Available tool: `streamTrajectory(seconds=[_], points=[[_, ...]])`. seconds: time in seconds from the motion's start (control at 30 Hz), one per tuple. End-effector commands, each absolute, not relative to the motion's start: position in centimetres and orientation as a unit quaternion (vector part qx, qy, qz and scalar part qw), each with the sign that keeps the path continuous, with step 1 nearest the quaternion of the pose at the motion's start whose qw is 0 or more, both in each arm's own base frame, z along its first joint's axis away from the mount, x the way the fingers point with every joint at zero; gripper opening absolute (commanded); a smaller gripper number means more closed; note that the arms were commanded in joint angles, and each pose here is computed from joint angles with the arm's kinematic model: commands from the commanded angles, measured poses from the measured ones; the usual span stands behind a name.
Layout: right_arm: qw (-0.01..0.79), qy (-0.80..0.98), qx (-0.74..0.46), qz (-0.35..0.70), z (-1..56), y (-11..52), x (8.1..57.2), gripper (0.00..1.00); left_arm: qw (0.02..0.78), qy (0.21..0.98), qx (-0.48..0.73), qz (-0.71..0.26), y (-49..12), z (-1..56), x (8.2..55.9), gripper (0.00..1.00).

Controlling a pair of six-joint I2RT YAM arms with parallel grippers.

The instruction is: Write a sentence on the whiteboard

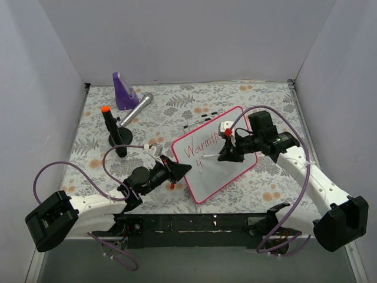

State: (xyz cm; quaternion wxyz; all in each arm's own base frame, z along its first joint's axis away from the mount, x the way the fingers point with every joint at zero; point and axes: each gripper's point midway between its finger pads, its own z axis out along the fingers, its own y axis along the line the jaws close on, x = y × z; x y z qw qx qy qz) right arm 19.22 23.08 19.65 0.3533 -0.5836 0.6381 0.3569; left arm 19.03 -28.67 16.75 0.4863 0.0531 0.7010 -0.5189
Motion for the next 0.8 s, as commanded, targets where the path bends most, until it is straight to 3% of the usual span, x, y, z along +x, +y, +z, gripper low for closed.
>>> streamTrajectory(seconds=[0.0,0.77], points=[[0.376,0.654,-0.56,0.343,20.0,22.2,20.7,0.01,0.514,0.664,0.057,-0.54,-28.6,19.4,19.0,0.0],[0.34,0.665,-0.563,0.353,17.3,22.4,20.4,0.01,0.509,0.662,0.063,-0.547,-29.1,19.5,18.8,0.0]])
